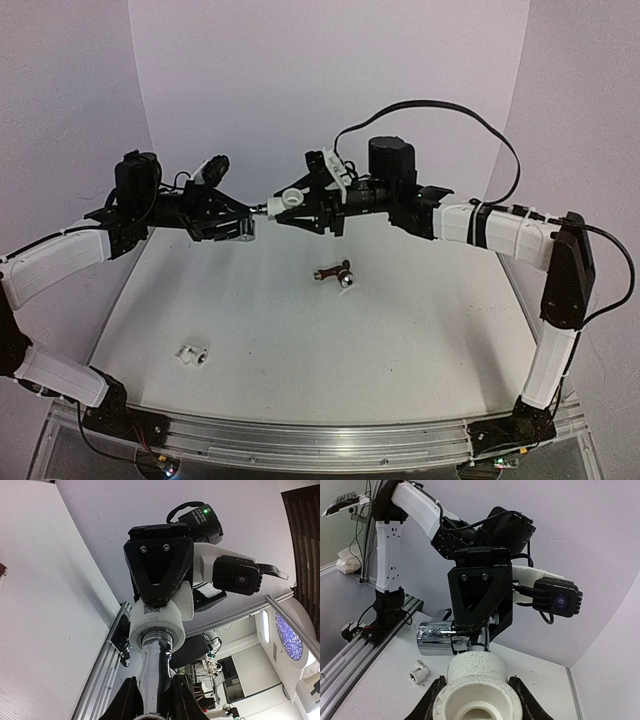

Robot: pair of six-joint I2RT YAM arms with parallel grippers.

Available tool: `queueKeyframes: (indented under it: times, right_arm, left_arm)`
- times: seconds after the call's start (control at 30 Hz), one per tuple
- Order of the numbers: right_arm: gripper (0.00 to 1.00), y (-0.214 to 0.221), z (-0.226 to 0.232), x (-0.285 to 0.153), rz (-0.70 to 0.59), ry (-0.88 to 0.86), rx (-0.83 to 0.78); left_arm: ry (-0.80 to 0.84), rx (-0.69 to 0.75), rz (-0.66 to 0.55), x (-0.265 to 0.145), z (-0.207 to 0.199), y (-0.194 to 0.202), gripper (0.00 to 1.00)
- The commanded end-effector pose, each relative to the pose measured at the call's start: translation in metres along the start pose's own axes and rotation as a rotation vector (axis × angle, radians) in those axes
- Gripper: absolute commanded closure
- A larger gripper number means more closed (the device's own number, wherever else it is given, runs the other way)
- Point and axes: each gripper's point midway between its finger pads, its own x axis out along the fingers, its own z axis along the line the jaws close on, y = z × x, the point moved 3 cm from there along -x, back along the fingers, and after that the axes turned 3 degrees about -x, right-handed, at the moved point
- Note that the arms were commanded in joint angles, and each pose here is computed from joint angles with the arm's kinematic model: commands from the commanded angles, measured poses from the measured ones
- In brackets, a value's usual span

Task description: Install the water faucets

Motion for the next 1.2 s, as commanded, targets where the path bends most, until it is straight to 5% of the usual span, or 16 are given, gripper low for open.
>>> queueKeyframes:
  times: [0.0, 1.17]
  right_arm:
    - [1.0, -0.031, 0.005, 0.016, -0.106, -0.061, 0.035]
    - [1.0, -0.004, 0.022, 0.041, -0.014, -0.167, 0.333]
  left_arm:
    - [0.049, 0.259, -0.013, 0.005, -0.033, -0.009, 1.0]
    - [-0.129, 0.402, 0.027, 0.009, -0.015, -0.017, 1.0]
